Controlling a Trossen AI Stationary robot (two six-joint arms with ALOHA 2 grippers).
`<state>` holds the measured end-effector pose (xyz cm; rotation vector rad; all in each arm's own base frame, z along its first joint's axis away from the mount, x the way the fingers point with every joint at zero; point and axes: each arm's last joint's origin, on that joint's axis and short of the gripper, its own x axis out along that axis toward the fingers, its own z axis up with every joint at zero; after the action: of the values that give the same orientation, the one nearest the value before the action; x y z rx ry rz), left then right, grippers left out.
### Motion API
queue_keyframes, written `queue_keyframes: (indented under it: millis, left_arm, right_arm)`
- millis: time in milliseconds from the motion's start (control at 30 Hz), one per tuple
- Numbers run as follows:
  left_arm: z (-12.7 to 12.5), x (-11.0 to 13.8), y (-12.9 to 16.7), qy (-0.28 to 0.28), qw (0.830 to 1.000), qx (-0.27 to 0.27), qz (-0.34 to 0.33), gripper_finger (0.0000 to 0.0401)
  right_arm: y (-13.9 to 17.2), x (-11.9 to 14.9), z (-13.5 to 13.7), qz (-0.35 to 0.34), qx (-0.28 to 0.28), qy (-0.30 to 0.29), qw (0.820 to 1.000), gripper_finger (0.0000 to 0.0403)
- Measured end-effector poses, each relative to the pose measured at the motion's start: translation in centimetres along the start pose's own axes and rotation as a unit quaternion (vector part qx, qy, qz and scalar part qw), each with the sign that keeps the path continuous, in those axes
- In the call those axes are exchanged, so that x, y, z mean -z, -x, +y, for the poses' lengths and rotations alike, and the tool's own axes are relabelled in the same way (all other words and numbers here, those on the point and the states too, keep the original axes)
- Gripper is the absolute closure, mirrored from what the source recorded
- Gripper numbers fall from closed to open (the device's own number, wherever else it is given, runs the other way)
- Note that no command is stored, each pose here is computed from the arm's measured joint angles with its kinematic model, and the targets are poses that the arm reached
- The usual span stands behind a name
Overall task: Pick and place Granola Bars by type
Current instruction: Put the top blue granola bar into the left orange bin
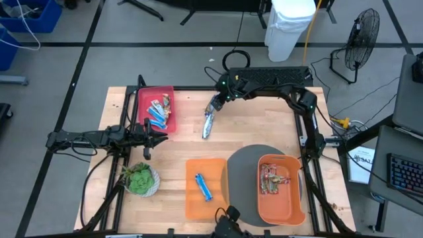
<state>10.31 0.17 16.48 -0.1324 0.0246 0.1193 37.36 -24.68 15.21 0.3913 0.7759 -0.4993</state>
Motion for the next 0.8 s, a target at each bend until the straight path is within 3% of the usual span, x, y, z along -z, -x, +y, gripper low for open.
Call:
queue_keyframes:
  millis: [200, 500, 800]
  left_arm:
    - [0.0, 0.0, 0.0, 0.0, 1.0, 0.0, 0.0, 0.0329]
    - [0.0, 0.0, 0.0, 0.0, 1.0, 0.0, 0.0, 0.0329]
    - [0.0, 0.0, 0.0, 0.0, 1.0, 0.0, 0.0, 0.0329]
  right_arm:
    - [2.1, -1.4, 0.0, -0.03, -0.002, -0.01, 1.0, 0.0234]
    - [2.1, -0.8, -3.3, 0.005, -0.05, -0.114, 0.992, 0.0233]
    - [2.1, -0.5, -3.5, 0.025, -0.045, -0.123, 0.991, 0.0233]
